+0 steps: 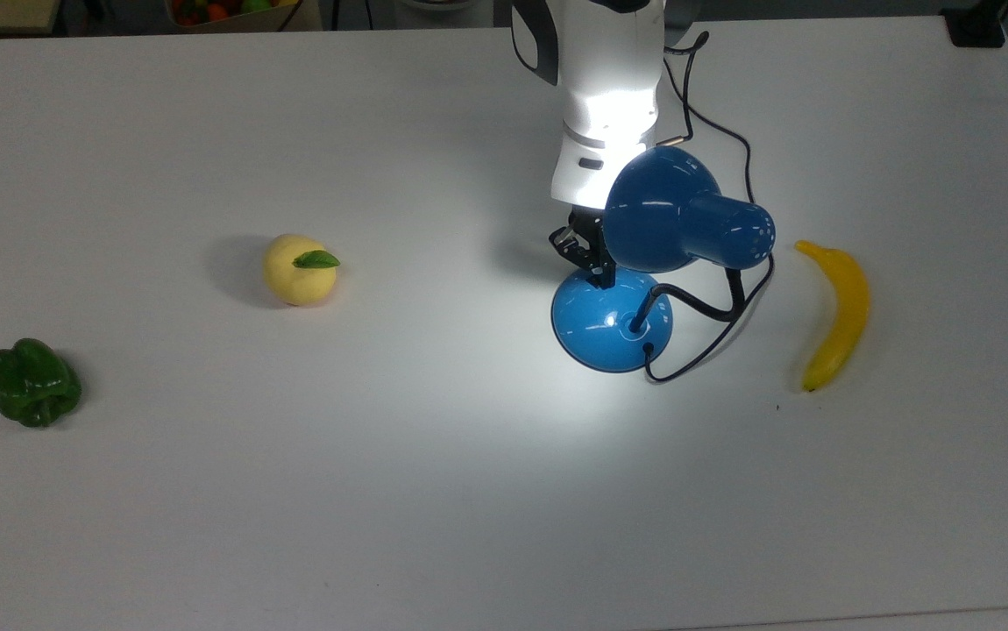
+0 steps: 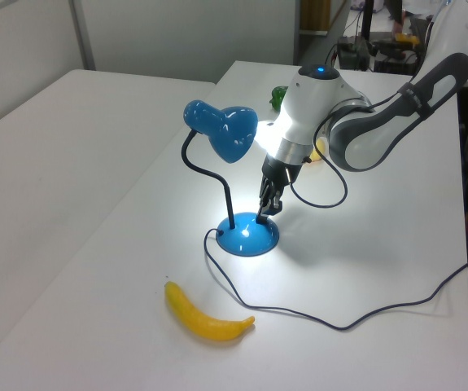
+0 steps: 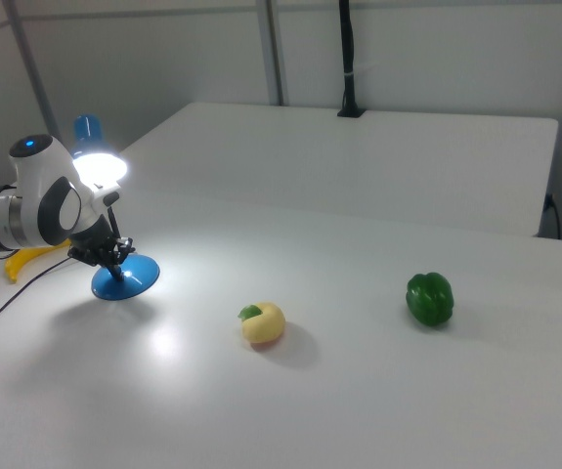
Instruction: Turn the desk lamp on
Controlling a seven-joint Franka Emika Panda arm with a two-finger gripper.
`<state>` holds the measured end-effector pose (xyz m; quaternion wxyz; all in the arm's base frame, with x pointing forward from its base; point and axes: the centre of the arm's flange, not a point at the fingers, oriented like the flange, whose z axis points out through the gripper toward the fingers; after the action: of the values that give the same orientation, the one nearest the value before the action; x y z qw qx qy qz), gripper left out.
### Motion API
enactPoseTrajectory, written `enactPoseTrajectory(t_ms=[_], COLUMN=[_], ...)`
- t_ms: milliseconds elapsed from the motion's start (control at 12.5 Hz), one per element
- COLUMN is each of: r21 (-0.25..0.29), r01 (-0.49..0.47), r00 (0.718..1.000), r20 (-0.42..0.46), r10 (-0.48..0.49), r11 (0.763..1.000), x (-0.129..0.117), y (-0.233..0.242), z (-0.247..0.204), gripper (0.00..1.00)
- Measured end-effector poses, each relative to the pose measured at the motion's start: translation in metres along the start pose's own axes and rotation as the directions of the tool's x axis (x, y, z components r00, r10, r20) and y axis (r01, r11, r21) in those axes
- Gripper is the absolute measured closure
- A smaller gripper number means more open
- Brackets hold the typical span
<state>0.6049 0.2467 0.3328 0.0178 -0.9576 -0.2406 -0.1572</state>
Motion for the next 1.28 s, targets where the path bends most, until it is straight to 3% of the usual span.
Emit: enactPoseTrajectory(t_ms=[239,479,718,1038,1277], r21=[0.0,-0.001,-0.013,-0.07,-0.13], r01=[0.0,0.0,-0.021,-0.13,-0.243], r00=[1.0,0.988,0.96,0.918,0.89], r20=[0.011,0.152,0.28,0.369,0.363], r10=[0.0,0.001,0.024,0.147,0.274], r11=[1.0,1.0,1.0,0.989,0.961], x=[0.0,-0.01,-0.023,-0.04,-0.047], y=[0.0,0.001,0.009,0.057,0.098], z=[0.0,-0.003,-0.021,-0.068,-0.125], gripper=[0.99,0.99,0.99,0.99,0.99])
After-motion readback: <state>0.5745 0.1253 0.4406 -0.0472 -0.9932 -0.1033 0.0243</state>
